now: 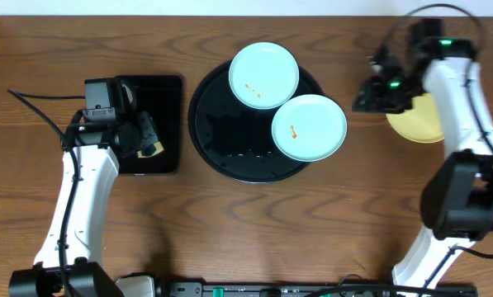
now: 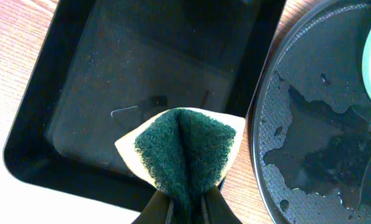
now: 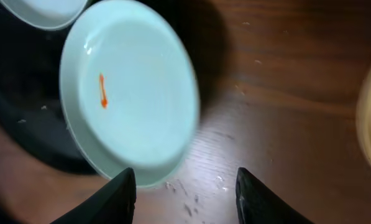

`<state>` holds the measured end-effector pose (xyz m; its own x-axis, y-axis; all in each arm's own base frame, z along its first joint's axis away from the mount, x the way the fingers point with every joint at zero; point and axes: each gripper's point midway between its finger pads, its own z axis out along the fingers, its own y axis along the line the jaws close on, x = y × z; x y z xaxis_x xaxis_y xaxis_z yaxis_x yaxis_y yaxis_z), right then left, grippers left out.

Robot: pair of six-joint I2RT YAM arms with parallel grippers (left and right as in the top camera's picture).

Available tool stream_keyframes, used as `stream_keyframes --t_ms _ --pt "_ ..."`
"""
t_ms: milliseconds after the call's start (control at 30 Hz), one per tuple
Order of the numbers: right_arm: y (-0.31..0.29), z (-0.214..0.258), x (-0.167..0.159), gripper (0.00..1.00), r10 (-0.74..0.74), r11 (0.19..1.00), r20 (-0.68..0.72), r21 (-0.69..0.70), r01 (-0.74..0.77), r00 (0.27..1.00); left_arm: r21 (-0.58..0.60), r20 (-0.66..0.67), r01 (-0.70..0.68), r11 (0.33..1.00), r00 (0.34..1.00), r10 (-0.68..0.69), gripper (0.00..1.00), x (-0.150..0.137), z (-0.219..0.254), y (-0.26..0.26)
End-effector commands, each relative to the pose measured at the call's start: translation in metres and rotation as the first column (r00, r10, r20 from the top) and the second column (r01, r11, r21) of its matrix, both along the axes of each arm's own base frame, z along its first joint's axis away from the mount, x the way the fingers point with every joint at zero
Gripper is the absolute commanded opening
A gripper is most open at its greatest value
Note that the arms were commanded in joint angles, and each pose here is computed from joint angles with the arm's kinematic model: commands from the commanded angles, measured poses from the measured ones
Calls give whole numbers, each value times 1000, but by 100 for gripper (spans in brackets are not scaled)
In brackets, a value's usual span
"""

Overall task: Clean dirty plates on tray and stack at the side
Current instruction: 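Grasp the light-green plate rim with the right gripper and pull it forward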

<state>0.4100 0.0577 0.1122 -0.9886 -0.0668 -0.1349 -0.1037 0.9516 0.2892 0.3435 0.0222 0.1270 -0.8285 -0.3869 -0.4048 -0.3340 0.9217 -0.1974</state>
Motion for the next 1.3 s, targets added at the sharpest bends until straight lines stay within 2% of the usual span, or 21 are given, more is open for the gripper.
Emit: stream_keyframes --t_ms 0,200,300,600,700,900,1000,1167,1200,1267 --pt "-4 -20 -6 50 -49 980 -15 -196 46 999 -7 -24 -4 1000 1000 4 8 -5 -8 -1" --pt "23 -50 0 49 26 960 58 -280 -9 998 -7 -22 -5 1000 1000 4 8 -5 -9 -1" --pt "23 -59 1 47 4 956 74 -292 18 997 -7 -22 -4 1000 1000 4 8 -5 -9 -1" --pt "22 -53 14 47 -8 958 124 -283 43 992 -7 -20 -5 1000 1000 4 9 -4 -8 -1" --pt "12 -54 11 45 -37 956 103 -285 65 994 -6 -20 -4 1000 1000 4 8 -4 -8 -1" --pt "1 -66 -6 28 -100 963 23 -250 102 995 -7 -22 -4 1000 1000 4 8 -5 -9 -1" --pt "14 -70 -13 29 -86 979 -7 -185 83 996 -6 -16 -5 1000 1000 4 8 -4 -8 -1" --pt "19 -78 -19 32 -74 980 -17 -186 69 997 -6 -17 -4 1000 1000 4 9 -4 -8 -1" --pt "19 -80 -18 30 -73 980 -11 -185 69 997 -6 -19 -5 1000 1000 4 8 -4 -8 -1" --pt "20 -82 -17 10 -71 981 -2 -183 70 997 -6 -19 -5 1000 1000 4 8 -4 -8 -1"
